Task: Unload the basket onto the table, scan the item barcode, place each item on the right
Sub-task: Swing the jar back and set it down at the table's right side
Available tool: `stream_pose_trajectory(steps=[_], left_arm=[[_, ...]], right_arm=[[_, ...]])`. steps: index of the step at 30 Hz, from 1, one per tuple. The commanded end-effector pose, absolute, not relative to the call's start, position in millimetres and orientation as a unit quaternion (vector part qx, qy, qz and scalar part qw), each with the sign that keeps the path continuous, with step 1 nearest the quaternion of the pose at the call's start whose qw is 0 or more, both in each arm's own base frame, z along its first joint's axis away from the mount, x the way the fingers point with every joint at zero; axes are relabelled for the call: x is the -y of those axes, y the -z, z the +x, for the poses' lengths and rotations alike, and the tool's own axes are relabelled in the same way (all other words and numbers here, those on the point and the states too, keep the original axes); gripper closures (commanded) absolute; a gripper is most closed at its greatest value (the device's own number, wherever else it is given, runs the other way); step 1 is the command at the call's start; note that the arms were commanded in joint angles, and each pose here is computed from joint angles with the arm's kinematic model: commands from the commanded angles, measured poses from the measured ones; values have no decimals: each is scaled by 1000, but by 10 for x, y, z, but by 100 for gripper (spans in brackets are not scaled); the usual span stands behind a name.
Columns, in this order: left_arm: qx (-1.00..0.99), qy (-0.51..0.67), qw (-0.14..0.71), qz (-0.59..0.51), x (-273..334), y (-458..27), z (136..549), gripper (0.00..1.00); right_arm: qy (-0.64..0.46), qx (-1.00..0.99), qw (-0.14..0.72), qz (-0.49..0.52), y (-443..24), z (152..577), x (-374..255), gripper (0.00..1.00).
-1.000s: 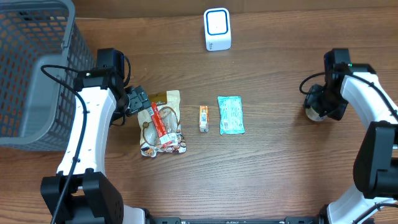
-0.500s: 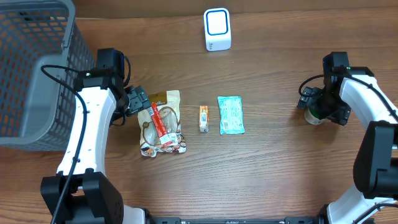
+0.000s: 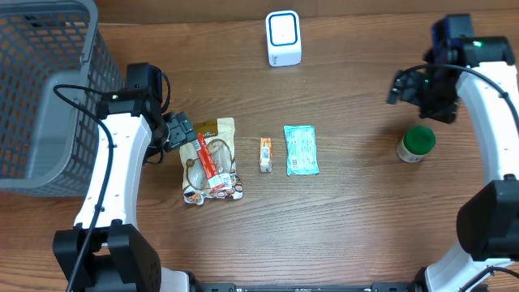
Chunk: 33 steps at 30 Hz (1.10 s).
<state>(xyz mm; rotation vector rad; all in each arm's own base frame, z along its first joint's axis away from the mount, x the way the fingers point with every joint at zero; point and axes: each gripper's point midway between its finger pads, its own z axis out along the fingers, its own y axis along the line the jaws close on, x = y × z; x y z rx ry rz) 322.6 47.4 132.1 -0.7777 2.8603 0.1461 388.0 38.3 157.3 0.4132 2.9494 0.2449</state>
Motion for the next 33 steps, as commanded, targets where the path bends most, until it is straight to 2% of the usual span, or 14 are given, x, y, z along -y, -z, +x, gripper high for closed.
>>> stream_pose_trajectory(steps=[1,8,14,23,25,27,30,33], left_arm=[[-958,-52,95,-266,-492,-1371,3258,0],[-958,-52,95,-266,-492,-1371,3258,0],[-958,-52,95,-266,-492,-1371,3258,0],[-958,-52,95,-266,-492,-1371,3258,0],[-958,-52,95,-266,-492,-1371,3258,0],[-958,-52,95,-266,-492,-1371,3258,0],[-958,-52,95,-266,-492,-1371,3258,0],[-958,-52,95,-266,-491,-1371,3258,0]], right_arm=[[-134,-985,76,73,-1649,3843,-883,13],[-152,-983,101,-30,-1474,3791,-1697,20],[-170,-973,120,-96,-1224,3657,-2268,21],[-120,-970,165,-129,-814,3624,-2416,21],[-122,-969,170,-129,-752,3628,-2420,28],[-120,-970,169,-129,-682,3615,-2405,30],[-100,-971,176,-124,-568,3616,-2319,43],[-88,-973,176,-122,-466,3592,-2258,46]])
